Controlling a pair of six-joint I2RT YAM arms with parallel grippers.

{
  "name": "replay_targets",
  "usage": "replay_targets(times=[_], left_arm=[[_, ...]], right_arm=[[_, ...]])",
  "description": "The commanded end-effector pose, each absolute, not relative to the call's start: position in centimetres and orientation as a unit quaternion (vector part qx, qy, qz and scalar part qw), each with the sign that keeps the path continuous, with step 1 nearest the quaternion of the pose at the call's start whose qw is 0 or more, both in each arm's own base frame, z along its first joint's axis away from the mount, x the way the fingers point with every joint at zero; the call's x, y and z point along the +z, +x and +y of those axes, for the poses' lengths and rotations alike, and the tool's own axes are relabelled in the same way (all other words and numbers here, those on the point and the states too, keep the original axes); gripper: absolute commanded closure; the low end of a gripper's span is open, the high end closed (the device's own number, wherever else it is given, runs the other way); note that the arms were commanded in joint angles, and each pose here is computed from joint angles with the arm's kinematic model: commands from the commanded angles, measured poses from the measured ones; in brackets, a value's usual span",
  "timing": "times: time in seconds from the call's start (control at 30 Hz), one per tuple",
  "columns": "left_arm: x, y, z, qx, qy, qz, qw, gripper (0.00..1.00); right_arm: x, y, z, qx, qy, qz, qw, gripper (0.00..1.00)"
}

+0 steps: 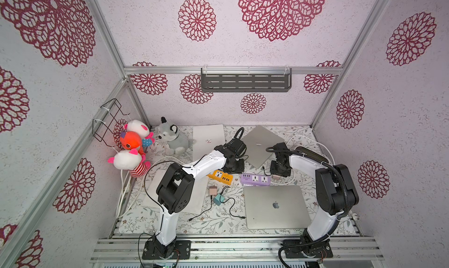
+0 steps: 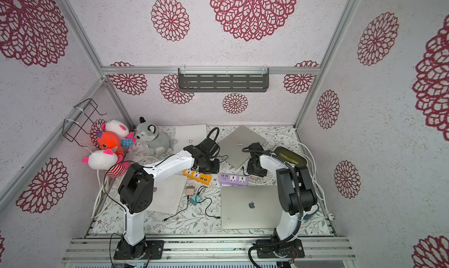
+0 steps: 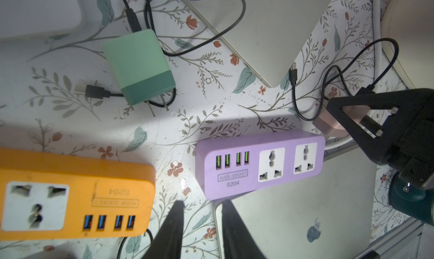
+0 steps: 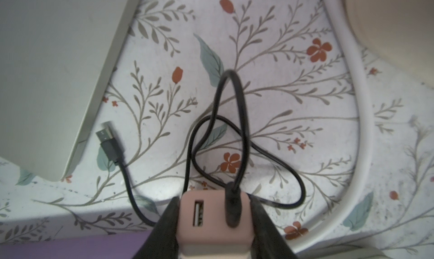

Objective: Unplug the laptop charger
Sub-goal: Place the plug at the center of the board.

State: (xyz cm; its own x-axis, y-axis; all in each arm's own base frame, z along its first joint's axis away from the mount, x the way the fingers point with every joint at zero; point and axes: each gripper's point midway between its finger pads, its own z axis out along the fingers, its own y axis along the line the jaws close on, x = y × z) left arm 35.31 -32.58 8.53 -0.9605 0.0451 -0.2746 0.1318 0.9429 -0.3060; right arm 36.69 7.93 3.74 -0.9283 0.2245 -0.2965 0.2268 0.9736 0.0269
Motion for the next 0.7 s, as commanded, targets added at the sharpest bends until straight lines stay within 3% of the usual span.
replay_targets(times=[0.0,0.67], left_arm=[[9.5,35.3,-31.7,-0.16,0.039,0.976,0.144,0.69],[11.1,35.3,-31.3,-0.162,0.042,0.973,0.159,0.69]], right_arm=[[2.0,34.0,6.8,-0.02,0.128,0.987,0.099,0.71],[0.1,34.5,5.9,-0.021,0.146,0.986,0.077,0.64]])
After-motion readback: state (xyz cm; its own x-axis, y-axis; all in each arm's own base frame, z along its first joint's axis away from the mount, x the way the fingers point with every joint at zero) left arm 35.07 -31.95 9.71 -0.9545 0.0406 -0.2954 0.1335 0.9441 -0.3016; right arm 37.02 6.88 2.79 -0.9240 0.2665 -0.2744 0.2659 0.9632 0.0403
